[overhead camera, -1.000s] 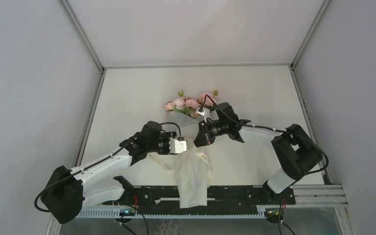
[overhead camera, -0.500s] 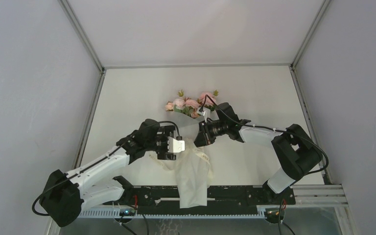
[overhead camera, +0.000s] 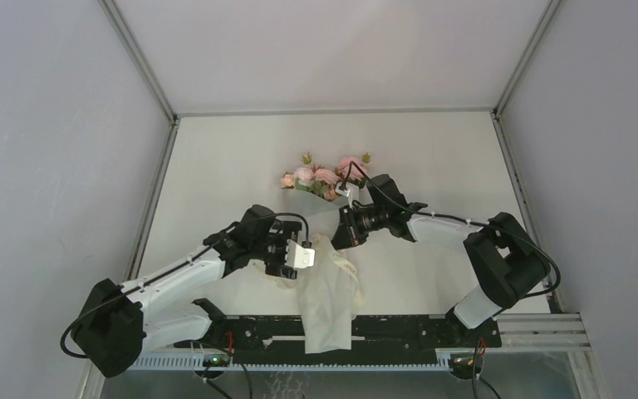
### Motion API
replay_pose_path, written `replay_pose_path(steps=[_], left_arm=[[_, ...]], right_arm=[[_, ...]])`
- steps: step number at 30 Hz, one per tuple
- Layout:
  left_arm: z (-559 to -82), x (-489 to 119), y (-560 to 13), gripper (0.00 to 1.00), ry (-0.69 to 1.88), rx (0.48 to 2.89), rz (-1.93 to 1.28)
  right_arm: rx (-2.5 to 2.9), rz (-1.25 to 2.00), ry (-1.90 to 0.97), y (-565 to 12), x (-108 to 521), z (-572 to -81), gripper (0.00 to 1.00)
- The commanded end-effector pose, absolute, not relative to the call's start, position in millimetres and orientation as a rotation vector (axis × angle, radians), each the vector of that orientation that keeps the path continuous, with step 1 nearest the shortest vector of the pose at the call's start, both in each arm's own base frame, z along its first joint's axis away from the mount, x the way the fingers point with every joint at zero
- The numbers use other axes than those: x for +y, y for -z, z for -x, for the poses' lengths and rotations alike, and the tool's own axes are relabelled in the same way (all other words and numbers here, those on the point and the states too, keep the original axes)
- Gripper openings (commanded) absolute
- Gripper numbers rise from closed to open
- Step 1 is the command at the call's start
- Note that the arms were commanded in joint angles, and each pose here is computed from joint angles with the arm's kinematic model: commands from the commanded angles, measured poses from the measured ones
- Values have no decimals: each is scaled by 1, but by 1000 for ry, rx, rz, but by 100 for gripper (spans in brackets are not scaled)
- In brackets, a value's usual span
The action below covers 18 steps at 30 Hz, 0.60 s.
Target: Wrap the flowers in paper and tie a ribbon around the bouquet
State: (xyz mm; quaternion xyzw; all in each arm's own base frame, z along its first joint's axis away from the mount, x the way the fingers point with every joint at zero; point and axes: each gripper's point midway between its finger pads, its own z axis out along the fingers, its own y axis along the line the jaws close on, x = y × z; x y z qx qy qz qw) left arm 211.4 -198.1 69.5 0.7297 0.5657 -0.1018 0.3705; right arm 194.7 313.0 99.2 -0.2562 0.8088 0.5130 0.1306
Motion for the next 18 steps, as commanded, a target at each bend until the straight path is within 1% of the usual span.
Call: replay_pose_path(steps=[1,2,3,5,6,7,9,10,11,16,18], left_arm=[[-208,-201,-60,88,247,1386,-1930],[-211,-202,-61,83,236,1393,-1913],[-215,-204,-62,75,225,1389,-1892],[-217,-206,-64,63,219,1377,-1882],[-216,-205,-63,53,220,1372,-1893],[-213,-203,-60,38,218,1366,-1915],[-211,-200,-58,14,208,1361,-1936],[-211,-200,-58,5,206,1362,-1937],[-211,-199,-58,1,201,1364,-1936],[-212,-198,-60,0,190,1356,-1930],[-212,-198,-59,0,187,1354,-1936]], right_arm=[[2243,774,-1480,-125,317,-205,16],[2247,772,-1480,-125,317,-205,16],[2253,770,-1479,-124,317,-204,16],[2259,770,-1472,-123,315,-204,17],[2263,768,-1467,-123,315,-204,18],[2263,767,-1463,-124,314,-204,18],[2267,757,-1453,-124,313,-205,18],[2270,753,-1450,-123,313,-206,17],[2272,747,-1448,-123,312,-207,16],[2283,717,-1451,-123,311,-210,12],[2274,708,-1447,-127,310,-212,7]])
